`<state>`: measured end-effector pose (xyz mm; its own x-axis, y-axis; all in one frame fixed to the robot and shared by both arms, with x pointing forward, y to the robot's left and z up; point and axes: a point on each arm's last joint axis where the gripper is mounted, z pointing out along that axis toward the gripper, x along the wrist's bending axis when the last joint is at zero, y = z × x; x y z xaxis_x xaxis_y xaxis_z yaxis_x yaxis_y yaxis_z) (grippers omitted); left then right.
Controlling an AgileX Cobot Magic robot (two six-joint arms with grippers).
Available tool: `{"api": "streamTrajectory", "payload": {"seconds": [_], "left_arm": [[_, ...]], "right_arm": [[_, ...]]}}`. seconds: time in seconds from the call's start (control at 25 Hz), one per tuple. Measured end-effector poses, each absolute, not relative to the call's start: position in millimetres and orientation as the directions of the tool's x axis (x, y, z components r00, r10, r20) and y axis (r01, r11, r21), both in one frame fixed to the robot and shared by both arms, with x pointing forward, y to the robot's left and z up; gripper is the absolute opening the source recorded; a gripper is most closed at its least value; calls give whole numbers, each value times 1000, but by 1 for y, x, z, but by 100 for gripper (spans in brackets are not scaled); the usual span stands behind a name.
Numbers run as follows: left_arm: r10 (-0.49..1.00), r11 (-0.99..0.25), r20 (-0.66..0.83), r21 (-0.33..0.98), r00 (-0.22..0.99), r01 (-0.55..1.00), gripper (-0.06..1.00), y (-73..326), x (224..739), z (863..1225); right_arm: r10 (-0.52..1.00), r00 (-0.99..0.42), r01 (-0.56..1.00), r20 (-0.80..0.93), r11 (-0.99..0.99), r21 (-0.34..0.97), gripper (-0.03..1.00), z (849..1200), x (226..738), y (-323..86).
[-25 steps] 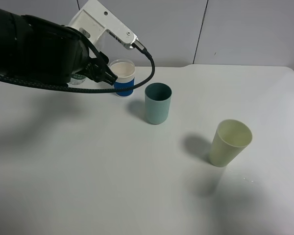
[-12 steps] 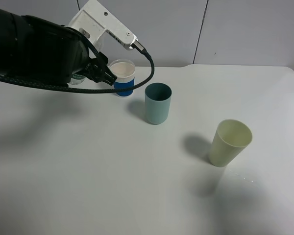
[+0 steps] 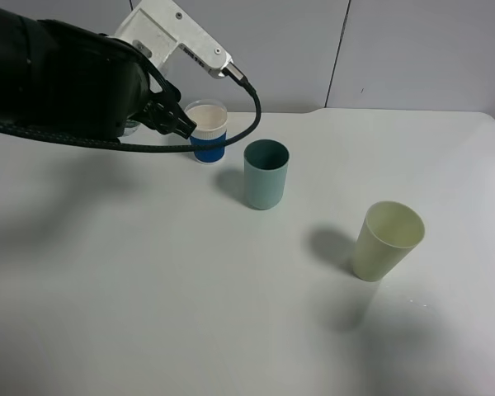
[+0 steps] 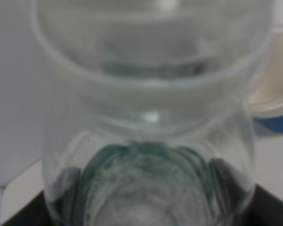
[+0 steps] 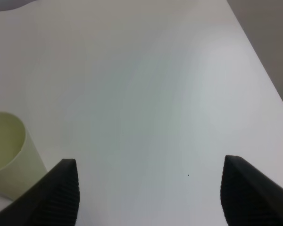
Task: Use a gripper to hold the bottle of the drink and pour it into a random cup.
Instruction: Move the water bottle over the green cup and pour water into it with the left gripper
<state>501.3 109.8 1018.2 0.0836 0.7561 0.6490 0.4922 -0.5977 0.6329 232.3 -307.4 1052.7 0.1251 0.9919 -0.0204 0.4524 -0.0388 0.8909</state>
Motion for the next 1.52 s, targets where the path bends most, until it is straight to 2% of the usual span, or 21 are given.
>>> {"api": "streamTrajectory", "payload": {"seconds": [0.88, 1.2, 1.52], "left_arm": [[605, -757, 776, 492, 177, 430, 54, 48, 509, 1005], [539, -796, 817, 414, 205, 442, 54, 43, 513, 986], [523, -801, 828, 395, 203, 450, 54, 44, 513, 983]], "right_arm": [[992, 125, 452, -20, -39, 891, 63, 1053, 232, -307], [992, 125, 452, -20, -39, 891, 63, 1053, 232, -307], [992, 125, 452, -20, -39, 891, 63, 1053, 232, -307]]}}
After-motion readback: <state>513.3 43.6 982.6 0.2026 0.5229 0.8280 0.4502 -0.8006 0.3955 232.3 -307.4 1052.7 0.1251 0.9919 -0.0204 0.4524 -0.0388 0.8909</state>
